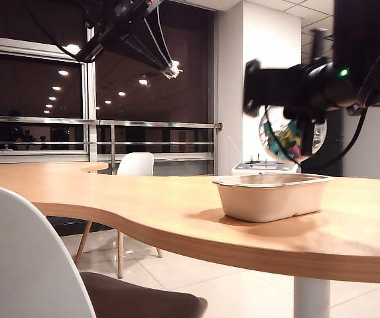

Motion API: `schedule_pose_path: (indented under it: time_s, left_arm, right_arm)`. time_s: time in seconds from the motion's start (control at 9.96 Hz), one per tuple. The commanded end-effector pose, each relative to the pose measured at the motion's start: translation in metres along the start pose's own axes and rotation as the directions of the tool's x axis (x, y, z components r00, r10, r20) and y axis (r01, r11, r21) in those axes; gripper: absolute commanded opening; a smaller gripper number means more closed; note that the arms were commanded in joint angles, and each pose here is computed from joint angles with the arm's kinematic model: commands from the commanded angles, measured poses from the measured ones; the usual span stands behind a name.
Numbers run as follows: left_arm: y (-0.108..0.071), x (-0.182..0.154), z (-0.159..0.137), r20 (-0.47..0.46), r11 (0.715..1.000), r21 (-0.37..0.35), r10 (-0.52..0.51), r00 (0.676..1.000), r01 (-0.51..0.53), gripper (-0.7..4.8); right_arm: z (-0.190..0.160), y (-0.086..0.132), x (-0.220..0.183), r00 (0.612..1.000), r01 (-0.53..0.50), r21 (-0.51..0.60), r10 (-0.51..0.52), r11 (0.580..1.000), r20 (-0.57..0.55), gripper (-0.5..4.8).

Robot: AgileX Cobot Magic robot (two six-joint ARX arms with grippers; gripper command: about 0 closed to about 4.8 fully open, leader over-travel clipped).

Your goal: Pick up the box filled with clips, pour some clips from it into the rectangular paper box, and then put the clip box back on the table.

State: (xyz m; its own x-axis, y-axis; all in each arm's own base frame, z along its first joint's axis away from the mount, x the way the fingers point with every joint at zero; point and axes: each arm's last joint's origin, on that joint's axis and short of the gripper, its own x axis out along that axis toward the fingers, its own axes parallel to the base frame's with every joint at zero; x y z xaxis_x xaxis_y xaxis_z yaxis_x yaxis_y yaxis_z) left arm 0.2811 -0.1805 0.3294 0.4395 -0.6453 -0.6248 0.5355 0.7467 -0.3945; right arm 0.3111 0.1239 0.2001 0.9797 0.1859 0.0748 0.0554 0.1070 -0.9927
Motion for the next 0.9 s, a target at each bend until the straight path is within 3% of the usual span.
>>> schedule_pose_path:
  time_s: [0.1, 0.4, 0.9]
  left_arm:
    - [-0.001, -0.002, 0.001, 0.012, 1.0, 0.017, -0.005, 1.0, 0.005, -0.06]
    - [-0.001, -0.002, 0.001, 0.011, 1.0, 0.016, -0.005, 1.0, 0.005, -0.06]
    - [-0.001, -0.002, 0.001, 0.011, 1.0, 0.016, -0.005, 1.0, 0.005, -0.06]
  right_arm:
    - [0.007, 0.001, -0.001, 1.0, -0.019, -0.066, 0.019, 0.998, -0.006, -0.03]
    - [0.016, -0.005, -0.003, 0.999, 0.047, -0.164, -0.048, 0.985, -0.003, -0.03]
    - [0.019, -0.002, -0.003, 1.0, 0.019, -0.265, -0.017, 0.964, 0.01, -0.03]
